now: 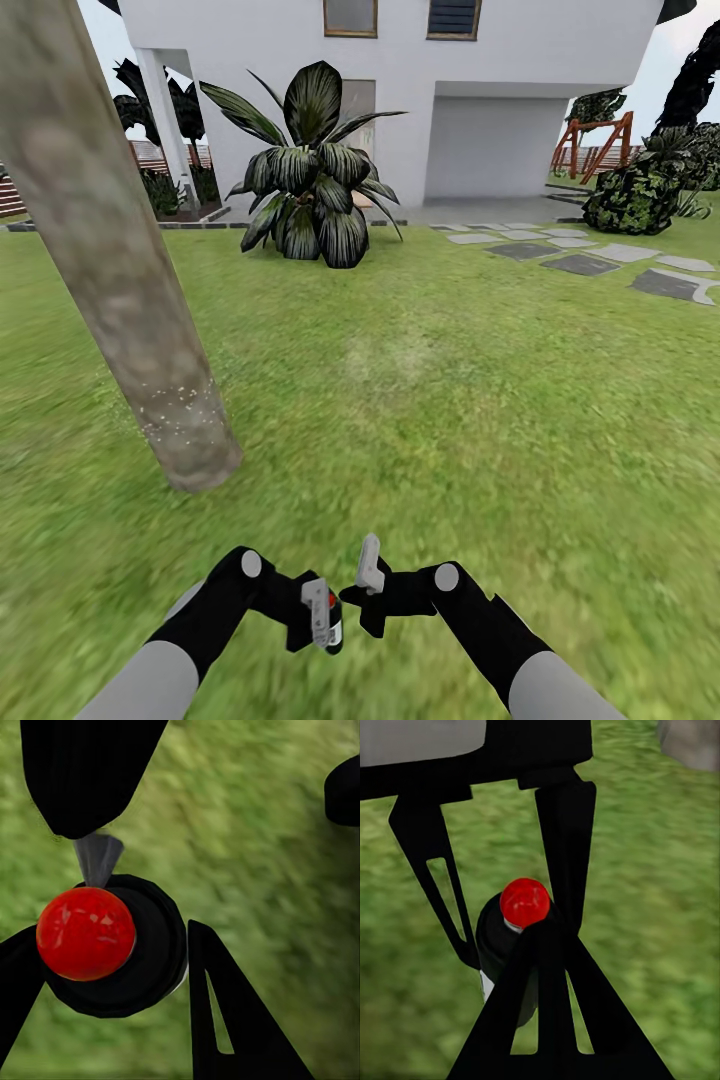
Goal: In the garden, pick up the pesticide atomizer on the floor and spray pesticide onto both trees until each tree trunk is fully covered.
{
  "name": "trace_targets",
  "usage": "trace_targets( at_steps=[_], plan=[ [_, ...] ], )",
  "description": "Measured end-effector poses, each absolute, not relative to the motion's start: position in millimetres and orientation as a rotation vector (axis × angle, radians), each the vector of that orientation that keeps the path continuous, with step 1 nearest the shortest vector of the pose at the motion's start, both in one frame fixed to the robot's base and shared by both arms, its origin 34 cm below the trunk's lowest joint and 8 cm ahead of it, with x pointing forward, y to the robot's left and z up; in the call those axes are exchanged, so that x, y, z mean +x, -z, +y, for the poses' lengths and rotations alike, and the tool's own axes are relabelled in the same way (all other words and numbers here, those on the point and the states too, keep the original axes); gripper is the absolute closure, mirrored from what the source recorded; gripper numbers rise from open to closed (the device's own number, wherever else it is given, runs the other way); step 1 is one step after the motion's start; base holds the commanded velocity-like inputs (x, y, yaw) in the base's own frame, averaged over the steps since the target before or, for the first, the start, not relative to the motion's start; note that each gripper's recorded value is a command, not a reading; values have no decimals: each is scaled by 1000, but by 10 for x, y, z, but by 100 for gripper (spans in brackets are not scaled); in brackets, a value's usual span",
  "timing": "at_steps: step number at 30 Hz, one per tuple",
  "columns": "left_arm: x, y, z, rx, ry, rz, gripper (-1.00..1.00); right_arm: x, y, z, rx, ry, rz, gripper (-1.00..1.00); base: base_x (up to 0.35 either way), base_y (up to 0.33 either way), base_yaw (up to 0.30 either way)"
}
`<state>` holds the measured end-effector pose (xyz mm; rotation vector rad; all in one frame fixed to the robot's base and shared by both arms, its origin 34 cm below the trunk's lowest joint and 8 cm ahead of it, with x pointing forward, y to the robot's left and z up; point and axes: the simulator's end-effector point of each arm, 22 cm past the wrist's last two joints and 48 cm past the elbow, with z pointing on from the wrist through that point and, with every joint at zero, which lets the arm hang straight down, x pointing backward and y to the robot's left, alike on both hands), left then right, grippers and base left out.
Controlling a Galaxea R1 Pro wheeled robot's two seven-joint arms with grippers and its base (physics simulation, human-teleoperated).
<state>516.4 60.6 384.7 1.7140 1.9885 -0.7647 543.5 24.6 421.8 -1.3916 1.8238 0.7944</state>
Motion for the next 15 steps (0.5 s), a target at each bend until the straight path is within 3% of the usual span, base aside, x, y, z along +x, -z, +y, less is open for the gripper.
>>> trace_targets(
  at_steps=[5, 11, 15],
  plan=[
    [5136, -3755, 782, 1728, 743, 2021, 100, 5435, -4220, 247, -1392, -795, 1823, 100, 0, 0, 0],
    [5122, -3554, 1675, 1752, 623, 2146, 100, 5434, -4217, 244, -1393, -794, 1823, 100, 0, 0, 0],
    [5055, -3493, 3135, 1764, 416, 2341, 100, 5419, -4157, 175, -1396, -789, 1840, 100, 0, 0, 0]
  ],
)
